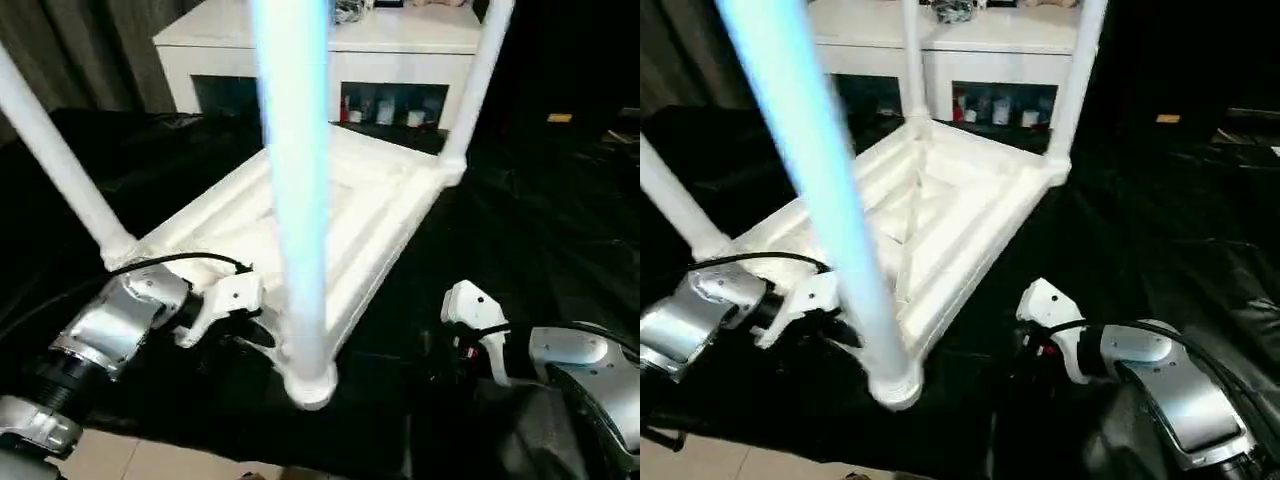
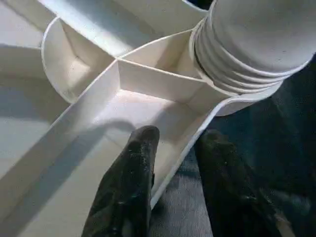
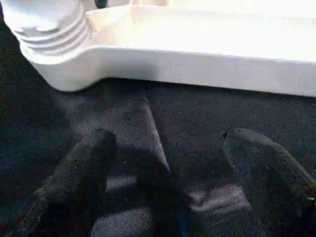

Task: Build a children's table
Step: Rotate table base

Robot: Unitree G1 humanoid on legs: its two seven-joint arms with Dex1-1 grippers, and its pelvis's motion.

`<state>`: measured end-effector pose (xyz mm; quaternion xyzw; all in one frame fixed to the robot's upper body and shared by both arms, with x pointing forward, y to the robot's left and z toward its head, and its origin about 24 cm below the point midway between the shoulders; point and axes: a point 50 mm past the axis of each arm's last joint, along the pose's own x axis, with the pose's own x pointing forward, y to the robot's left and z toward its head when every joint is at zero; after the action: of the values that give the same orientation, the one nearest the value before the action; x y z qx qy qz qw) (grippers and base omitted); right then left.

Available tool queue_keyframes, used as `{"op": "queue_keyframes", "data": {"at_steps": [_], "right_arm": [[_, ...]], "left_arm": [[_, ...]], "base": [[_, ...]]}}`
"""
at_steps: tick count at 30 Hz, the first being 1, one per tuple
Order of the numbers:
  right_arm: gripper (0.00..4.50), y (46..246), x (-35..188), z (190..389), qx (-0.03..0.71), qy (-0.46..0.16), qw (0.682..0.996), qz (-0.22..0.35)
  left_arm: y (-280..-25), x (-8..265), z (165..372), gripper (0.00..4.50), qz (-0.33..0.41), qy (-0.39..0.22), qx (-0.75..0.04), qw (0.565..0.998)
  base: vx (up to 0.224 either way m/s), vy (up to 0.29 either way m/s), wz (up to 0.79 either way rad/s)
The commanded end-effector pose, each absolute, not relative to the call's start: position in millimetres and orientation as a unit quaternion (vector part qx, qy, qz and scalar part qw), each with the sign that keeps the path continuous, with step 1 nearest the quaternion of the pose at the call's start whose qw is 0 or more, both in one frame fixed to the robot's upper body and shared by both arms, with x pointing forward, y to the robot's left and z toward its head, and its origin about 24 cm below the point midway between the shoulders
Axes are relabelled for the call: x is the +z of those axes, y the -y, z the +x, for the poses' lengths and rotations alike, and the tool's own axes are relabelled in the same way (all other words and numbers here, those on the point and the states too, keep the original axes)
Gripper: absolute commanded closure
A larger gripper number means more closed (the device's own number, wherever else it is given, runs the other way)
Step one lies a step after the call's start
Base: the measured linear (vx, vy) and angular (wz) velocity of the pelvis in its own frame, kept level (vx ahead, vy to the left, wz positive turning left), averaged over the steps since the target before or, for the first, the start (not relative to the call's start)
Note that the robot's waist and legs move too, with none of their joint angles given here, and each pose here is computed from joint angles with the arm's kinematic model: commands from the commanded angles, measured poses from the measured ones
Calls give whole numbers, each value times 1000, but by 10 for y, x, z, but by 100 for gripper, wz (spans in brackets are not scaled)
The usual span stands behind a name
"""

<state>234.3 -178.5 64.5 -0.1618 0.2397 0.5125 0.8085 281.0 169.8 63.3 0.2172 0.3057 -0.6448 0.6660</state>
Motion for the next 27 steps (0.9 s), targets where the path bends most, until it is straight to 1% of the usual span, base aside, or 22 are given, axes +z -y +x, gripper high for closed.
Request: {"op": "queue_keyframes", "data": {"at_steps": [1, 3, 4, 5, 7, 8, 9, 10, 11, 14, 17, 19, 21, 23, 26, 27], "right_arm": [[54, 1769, 668, 2365, 506, -231, 813, -170], [54, 1809, 669, 2437, 479, -222, 828, -187], [54, 1809, 669, 2437, 479, -222, 828, -187], [54, 1865, 666, 2540, 437, -216, 850, -201], [54, 1949, 678, 2667, 380, -208, 874, -219], [54, 1986, 685, 2715, 356, -207, 885, -219], [54, 2011, 697, 2748, 340, -203, 891, -220], [54, 2023, 705, 2762, 334, -201, 895, -219], [54, 2023, 705, 2762, 334, -201, 895, -219], [54, 2072, 716, 2807, 302, -201, 906, -217], [54, 2074, 707, 2820, 295, -199, 910, -213], [54, 2081, 703, 2845, 276, -199, 916, -210], [54, 2069, 699, 2861, 268, -198, 920, -205], [54, 2051, 694, 2852, 273, -197, 920, -202], [54, 2002, 689, 2826, 295, -191, 914, -201], [54, 2002, 689, 2826, 295, -191, 914, -201]], "left_arm": [[-1821, 616, 2884, 330, 202, -315, -576, 727], [-1772, 614, 2918, 335, 188, -305, -551, 754], [-1772, 614, 2918, 340, 188, -305, -551, 754], [-1722, 600, 2934, 348, 170, -301, -529, 775], [-1651, 564, 2904, 351, 157, -300, -524, 782], [-1618, 541, 2880, 355, 154, -302, -523, 782], [-1591, 519, 2852, 369, 152, -305, -524, 781], [-1576, 507, 2837, 369, 151, -307, -523, 780], [-1576, 507, 2837, 387, 151, -307, -523, 780], [-1398, 468, 2753, 406, 128, -300, -516, 792], [-1316, 457, 2712, 435, 116, -302, -510, 797], [-1264, 442, 2697, 447, 111, -304, -496, 806], [-1225, 422, 2705, 447, 121, -301, -470, 821], [-1190, 432, 2713, 447, 118, -287, -467, 828], [-1147, 463, 2726, 447, 151, -247, -487, 824], [-1147, 463, 2726, 447, 151, -247, -487, 824]], "base": [[0, 0, 0], [0, 0, 0], [0, 0, 0], [0, 0, 0], [-20, 4, -11], [-39, 8, -21], [0, 0, 0], [0, 0, 0], [0, 0, 0], [0, 0, 0], [0, 0, 0], [0, 0, 0], [0, 0, 0], [0, 0, 0], [0, 0, 0], [0, 0, 0]]}}
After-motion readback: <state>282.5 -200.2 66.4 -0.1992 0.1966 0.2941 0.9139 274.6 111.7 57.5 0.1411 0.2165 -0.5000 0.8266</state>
